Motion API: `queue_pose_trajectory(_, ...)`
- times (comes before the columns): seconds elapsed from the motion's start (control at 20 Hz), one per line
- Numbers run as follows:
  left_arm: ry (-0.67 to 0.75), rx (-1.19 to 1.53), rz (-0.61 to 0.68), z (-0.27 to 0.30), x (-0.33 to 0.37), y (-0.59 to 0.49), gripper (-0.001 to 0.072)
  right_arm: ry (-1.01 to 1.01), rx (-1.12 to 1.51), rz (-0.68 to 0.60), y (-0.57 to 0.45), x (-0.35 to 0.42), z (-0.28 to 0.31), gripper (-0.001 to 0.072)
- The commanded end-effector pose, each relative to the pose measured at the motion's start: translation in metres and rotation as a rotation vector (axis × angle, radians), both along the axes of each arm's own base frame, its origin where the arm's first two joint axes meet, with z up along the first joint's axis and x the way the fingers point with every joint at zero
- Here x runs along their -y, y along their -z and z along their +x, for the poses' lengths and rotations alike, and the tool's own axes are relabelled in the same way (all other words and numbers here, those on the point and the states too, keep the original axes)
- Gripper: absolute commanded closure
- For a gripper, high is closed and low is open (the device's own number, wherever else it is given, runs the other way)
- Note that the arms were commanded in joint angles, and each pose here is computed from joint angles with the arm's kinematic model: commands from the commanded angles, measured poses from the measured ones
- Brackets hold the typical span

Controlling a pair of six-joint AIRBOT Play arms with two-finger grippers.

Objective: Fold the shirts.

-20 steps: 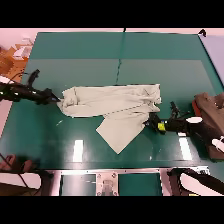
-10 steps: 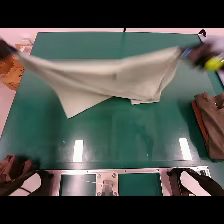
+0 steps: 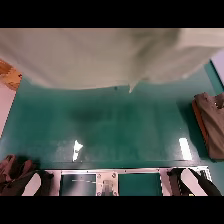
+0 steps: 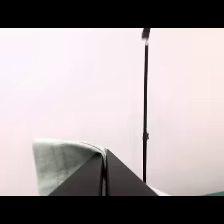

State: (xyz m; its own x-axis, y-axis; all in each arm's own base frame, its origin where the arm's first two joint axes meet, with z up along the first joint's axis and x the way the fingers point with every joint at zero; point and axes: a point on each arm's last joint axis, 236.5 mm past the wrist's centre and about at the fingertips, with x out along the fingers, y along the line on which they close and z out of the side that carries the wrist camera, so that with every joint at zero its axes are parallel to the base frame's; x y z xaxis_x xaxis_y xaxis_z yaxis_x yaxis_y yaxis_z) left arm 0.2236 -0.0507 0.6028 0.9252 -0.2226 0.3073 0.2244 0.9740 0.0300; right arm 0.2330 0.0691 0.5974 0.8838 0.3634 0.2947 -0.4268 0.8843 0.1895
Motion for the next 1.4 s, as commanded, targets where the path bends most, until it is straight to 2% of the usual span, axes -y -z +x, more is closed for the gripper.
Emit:
queue_pose_trajectory(0.0, -0.045, 0.046, 0.040, -0.021, 0.001, -0.013, 0.0685, 0.069, 0.079, -0.036, -0.019, -0.003, -0.022, 0.0695)
queue_pose_trajectory(0.1, -0.057, -0.039, 0.033, 0.004, -0.010, 0.011, 0.0685, 0.081, 0.009, -0.031, 0.000, 0.008, -0.005, 0.0694)
queue_pose_trajectory(0.3, -0.037, -0.264, -0.022, 0.073, -0.034, 0.090, 0.0685, 0.028, -0.252, 0.073, 0.084, 0.042, 0.060, 0.0695)
queue_pose_trajectory(0.5, 0.199, -0.558, -0.130, 0.157, -0.014, 0.212, 0.0684, -0.090, -0.524, 0.136, 0.224, 0.041, 0.139, 0.0694)
queue_pose_trajectory(0.7, 0.285, -0.885, -0.201, 0.238, 0.012, 0.377, 0.0685, 0.005, -0.757, 0.248, 0.386, 0.069, 0.215, 0.0694)
queue_pose_trajectory(0.8, 0.277, -1.002, -0.241, 0.274, 0.022, 0.451, 0.0685, 0.055, -0.886, 0.307, 0.460, 0.088, 0.246, 0.0694)
queue_pose_trajectory(1.0, 0.137, -1.028, -0.380, 0.334, 0.007, 0.529, 0.0685, 0.061, -1.017, 0.382, 0.546, 0.109, 0.305, 0.0694)
queue_pose_trajectory(1.2, 0.013, -0.891, -0.443, 0.362, -0.024, 0.516, 0.0685, 0.034, -0.969, 0.388, 0.545, 0.123, 0.361, 0.0694)
queue_pose_trajectory(1.35, 0.000, -0.867, -0.406, 0.365, -0.028, 0.513, 0.0685, 0.024, -0.913, 0.369, 0.526, 0.128, 0.383, 0.0694)
